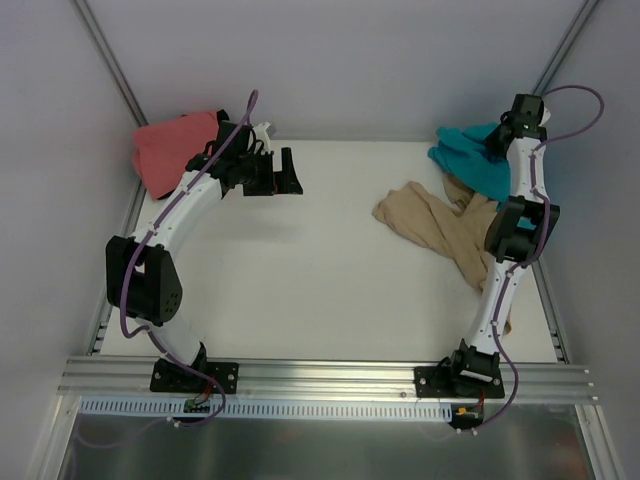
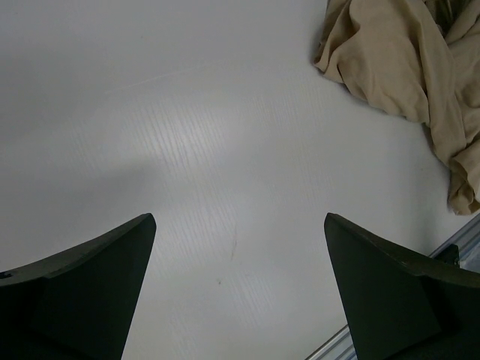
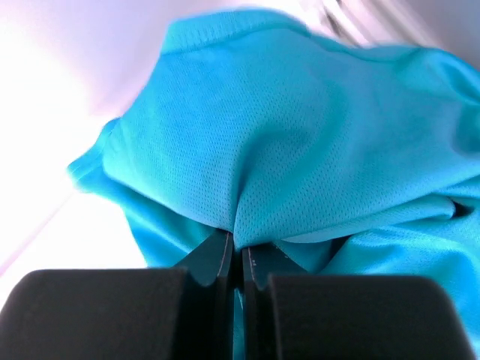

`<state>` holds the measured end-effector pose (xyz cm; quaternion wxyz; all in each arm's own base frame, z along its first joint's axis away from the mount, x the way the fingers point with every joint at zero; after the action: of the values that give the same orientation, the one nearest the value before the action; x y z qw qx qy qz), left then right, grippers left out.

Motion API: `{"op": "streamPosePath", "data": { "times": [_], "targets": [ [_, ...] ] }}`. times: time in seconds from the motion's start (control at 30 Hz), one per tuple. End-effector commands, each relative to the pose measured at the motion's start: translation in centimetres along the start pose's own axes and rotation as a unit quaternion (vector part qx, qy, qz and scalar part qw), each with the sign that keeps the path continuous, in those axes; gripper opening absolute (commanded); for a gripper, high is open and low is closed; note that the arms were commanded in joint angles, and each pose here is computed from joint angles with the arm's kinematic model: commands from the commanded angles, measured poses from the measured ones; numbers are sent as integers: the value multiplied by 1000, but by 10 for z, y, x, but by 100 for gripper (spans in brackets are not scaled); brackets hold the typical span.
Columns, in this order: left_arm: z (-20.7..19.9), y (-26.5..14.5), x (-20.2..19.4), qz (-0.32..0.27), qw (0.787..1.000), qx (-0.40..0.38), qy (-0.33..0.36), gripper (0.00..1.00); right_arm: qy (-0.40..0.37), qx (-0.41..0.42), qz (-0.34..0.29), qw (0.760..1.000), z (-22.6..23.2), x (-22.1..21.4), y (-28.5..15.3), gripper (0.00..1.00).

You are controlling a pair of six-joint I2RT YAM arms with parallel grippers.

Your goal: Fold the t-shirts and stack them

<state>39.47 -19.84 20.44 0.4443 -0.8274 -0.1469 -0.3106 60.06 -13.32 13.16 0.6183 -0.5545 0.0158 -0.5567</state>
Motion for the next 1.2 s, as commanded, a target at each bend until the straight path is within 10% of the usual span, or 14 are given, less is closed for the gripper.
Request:
{"op": "streamPosePath", "data": {
  "times": [0.0,0.37,0.43,0.47,0.8,1.17],
  "targets": [
    [-7,-18,12,-25,1000,0,-7,99,-3,90,-87,992,48,63,-48,0],
    [-10,-10,19,-30,999,-11,-16,99,-9,137,-148,979,68,98,-62,4],
    [-10,-11,19,-29,999,-12,-18,99,-24,157,-152,975,74,97,-50,83],
    [-11,-11,19,-30,999,-13,-17,99,-28,154,-150,976,72,94,-38,99],
    [-30,-4,28,-66,996,-68,-2,99,-61,106,-128,984,43,76,-122,100],
    [-56,4,37,-59,985,-159,43,99,-82,-86,-70,990,-138,-67,-248,99]
  ]
}}
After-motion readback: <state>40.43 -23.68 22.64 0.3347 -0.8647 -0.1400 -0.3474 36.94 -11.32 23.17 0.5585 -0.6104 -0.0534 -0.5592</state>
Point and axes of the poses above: each gripper's point midway between its finger pads, its own y axis out along the fingers, its own z axis along the line the jaws close on, x = y × z, the point moved 1 cm from there along -y, back along the fingers, and after that the axes turned 6 degrees about y, right-handed, at the moved point
